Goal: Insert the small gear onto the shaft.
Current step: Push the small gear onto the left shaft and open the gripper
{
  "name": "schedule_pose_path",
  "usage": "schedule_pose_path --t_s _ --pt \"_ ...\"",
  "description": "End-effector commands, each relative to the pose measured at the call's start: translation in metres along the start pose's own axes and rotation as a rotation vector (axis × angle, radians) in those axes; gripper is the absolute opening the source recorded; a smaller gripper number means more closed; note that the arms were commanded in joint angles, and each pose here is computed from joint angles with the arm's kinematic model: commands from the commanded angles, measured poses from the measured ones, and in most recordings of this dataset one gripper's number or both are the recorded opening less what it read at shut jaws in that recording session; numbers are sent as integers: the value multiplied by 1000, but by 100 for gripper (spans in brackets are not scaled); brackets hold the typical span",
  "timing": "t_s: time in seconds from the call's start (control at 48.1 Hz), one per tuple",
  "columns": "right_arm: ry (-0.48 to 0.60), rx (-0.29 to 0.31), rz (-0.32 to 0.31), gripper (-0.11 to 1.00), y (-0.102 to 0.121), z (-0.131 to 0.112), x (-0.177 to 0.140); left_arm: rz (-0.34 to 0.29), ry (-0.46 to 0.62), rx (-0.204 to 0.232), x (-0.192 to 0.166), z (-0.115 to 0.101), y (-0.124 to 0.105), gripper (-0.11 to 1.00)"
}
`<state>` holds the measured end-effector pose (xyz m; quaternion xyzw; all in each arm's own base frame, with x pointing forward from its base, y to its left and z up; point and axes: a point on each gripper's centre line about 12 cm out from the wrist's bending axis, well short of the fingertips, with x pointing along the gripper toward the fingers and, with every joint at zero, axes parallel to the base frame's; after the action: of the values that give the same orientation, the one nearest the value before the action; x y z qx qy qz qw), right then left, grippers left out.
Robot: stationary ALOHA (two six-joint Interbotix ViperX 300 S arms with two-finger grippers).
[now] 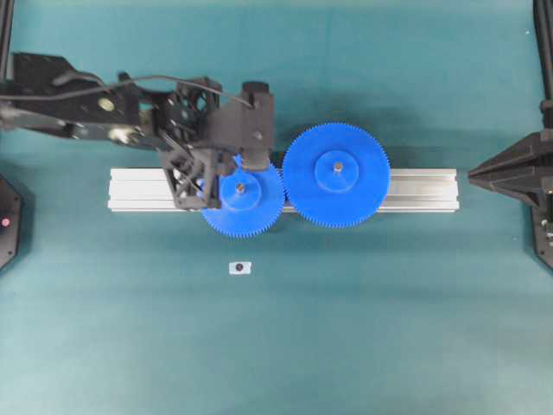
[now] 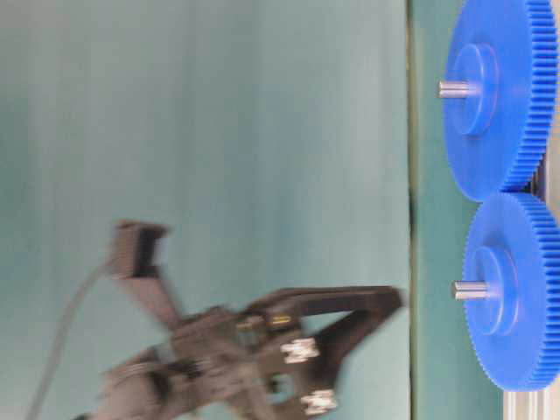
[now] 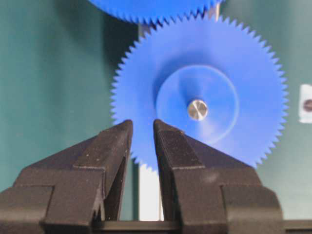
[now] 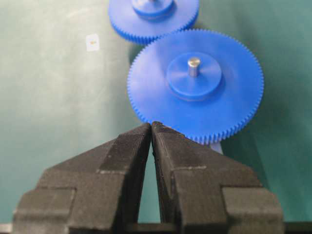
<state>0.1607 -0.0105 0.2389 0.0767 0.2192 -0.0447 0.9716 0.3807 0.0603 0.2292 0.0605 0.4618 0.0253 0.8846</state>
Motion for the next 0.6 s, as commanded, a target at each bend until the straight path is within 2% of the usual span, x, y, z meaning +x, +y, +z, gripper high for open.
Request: schedule_pose_path --t_s 0.0,0.291,0.457,0.582 --pt "-13 7 -2 21 0 4 0 20 -82 -1 -33 18 5 23" --pt "-11 8 -2 21 0 4 0 40 -181 -7 -79 21 6 23" --pt "-14 7 0 21 0 3 0 29 -141 -23 -67 3 2 28" --pt "-19 7 0 21 0 4 0 23 -146 -79 -50 -6 -1 40"
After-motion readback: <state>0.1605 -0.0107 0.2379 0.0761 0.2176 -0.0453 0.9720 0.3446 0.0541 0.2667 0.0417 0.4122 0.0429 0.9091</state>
